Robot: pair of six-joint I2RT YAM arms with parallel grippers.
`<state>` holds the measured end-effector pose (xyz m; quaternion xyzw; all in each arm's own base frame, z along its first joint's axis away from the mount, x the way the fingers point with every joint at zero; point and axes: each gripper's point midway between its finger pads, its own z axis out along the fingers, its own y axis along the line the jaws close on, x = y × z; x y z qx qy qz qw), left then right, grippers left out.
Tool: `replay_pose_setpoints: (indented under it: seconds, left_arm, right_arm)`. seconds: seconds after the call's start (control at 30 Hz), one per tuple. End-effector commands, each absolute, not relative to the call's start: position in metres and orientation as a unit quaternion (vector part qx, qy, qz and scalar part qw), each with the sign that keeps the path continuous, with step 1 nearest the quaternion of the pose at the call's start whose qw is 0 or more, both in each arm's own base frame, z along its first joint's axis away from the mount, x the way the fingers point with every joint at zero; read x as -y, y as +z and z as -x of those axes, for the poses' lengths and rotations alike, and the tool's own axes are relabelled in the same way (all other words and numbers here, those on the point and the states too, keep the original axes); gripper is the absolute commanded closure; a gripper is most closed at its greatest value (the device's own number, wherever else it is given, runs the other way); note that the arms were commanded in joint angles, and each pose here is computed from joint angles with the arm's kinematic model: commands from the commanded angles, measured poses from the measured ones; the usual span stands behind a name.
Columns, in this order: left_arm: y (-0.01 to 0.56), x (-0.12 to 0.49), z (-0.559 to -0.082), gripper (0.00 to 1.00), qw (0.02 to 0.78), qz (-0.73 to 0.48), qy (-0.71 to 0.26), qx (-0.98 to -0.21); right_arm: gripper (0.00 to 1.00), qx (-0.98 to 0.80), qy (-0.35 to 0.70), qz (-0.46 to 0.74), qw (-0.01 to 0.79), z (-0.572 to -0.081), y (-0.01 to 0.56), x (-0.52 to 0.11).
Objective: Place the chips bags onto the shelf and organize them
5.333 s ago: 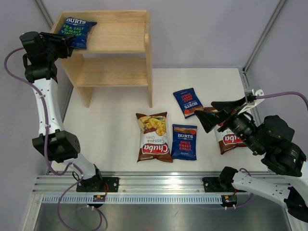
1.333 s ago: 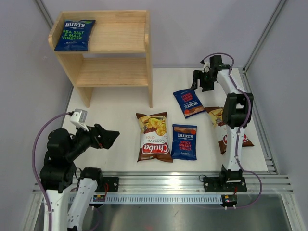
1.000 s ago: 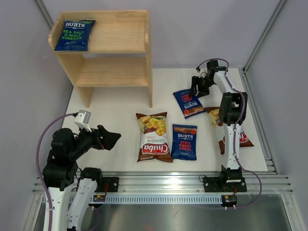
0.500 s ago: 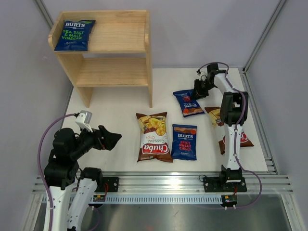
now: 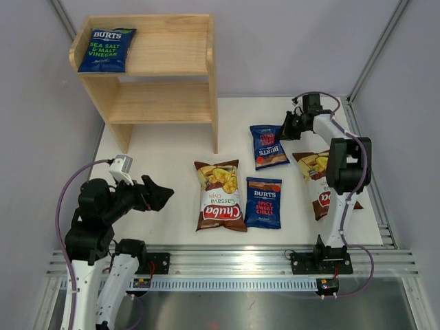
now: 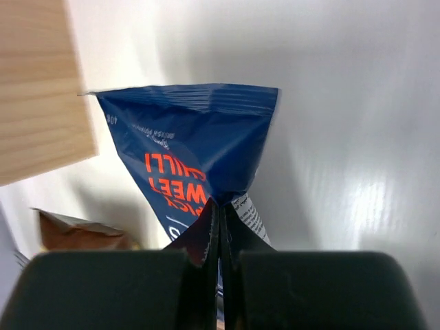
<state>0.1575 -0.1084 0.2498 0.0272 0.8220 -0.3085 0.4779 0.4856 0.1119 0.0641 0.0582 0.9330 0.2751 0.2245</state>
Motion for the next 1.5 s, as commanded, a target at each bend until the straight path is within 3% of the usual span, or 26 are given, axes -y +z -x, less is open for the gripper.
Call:
replay_pose_setpoints:
  seconds: [0.0,0.33,0.47,0.57,0.87,1.0,1.27,1.47]
  left_arm:
    - [0.258,0.107,-0.176,0.01,0.488,0.001,-0.311,-0.815]
    - [0.291,0.167,-0.215,0.01,0.497,-0.014,-0.428,-0.754]
    - [0.290,0.217,-0.220,0.01,0.502,-0.049,-0.464,-0.728]
    - [0.315,0.253,-0.216,0.01,0.533,-0.076,-0.524,-0.660]
    - [0.332,0.342,-0.248,0.01,0.554,-0.104,-0.563,-0.604]
    - [0.359,0.365,-0.244,0.01,0.561,-0.101,-0.619,-0.540]
    - [0.400,0.391,-0.223,0.01,0.565,-0.138,-0.673,-0.456]
    - [0.403,0.393,-0.225,0.01,0.565,-0.131,-0.675,-0.456]
  right_arm:
    - [1.00,-0.871,0.314,-0.105,0.363,-0.517,0.159,-0.113]
    - [1.00,-0.716,0.417,-0.282,0.484,-0.460,0.279,-0.099]
    - [1.00,-0.632,0.492,-0.365,0.475,-0.425,0.313,-0.095]
    - [1.00,-0.571,0.546,-0.414,0.452,-0.394,0.326,-0.094]
    - [1.00,-0.524,0.604,-0.442,0.407,-0.319,0.363,-0.103]
    - [1.00,-0.500,0.618,-0.454,0.401,-0.294,0.374,-0.101]
    - [1.00,-0.500,0.629,-0.448,0.392,-0.279,0.381,-0.105]
    - [1.00,-0.491,0.643,-0.437,0.394,-0.271,0.388,-0.106]
